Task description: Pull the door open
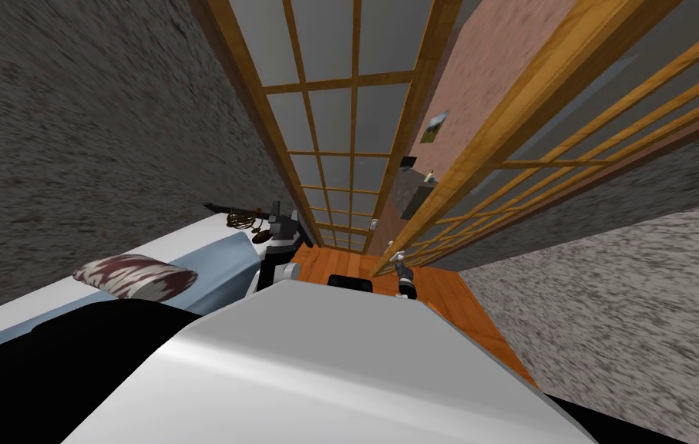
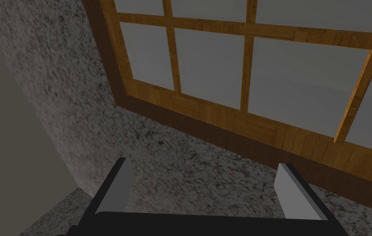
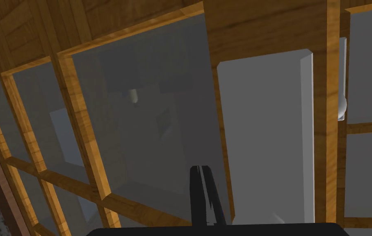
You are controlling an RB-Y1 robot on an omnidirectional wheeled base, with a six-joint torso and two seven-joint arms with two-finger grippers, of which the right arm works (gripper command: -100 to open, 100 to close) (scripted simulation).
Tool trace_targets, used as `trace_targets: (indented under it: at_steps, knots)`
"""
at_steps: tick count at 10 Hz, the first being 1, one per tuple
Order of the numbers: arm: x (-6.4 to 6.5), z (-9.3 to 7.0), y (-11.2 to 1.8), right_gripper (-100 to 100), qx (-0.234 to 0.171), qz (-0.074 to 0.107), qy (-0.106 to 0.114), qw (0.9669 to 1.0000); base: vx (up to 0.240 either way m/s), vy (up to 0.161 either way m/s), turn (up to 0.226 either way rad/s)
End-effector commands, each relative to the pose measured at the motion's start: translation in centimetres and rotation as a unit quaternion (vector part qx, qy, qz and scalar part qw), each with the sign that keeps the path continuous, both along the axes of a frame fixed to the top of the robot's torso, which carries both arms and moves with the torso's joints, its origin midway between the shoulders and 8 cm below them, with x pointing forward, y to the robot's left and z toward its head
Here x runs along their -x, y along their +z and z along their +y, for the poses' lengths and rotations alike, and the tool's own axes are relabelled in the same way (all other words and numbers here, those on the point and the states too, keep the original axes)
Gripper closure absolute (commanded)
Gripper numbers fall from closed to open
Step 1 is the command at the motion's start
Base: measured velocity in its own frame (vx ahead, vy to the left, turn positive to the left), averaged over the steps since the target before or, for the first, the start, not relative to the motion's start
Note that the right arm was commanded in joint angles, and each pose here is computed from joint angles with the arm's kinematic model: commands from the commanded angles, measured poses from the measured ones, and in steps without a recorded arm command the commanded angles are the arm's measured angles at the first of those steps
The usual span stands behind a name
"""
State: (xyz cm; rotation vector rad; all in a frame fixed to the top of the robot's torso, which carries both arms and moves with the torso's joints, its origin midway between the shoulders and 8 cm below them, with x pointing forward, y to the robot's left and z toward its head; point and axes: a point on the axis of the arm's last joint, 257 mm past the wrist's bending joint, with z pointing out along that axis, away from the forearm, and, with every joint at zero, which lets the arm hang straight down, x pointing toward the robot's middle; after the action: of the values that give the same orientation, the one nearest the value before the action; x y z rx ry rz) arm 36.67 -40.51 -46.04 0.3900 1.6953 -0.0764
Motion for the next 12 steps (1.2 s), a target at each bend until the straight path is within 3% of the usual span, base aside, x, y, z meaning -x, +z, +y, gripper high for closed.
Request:
trace_targets:
  at_steps: [1,2,4,6,7,11,12]
  knots:
    - [-0.8,0.8,0.7,-100,0.010,-0.008,0.021,0.9997,-0.141,-0.067,0.140]
    - [-1.1,1.1,1.0,-100,0.014,-0.011,0.029,0.9994,-0.210,-0.107,0.113]
    - [-2.2,2.6,2.1,-100,0.030,-0.024,0.064,0.9972,-0.181,-0.158,0.156]
    - [-3.4,4.4,3.4,-100,0.049,-0.040,0.106,0.9923,-0.194,-0.150,0.184]
    - [-3.6,4.9,3.7,-100,0.053,-0.044,0.117,0.9907,-0.185,-0.126,0.146]
    - [-5.0,8.6,5.7,-100,0.084,-0.070,0.193,0.9751,-0.199,-0.128,0.157]
    - [-5.0,8.6,5.7,-100,0.084,-0.070,0.193,0.9751,-0.122,-0.092,0.036]
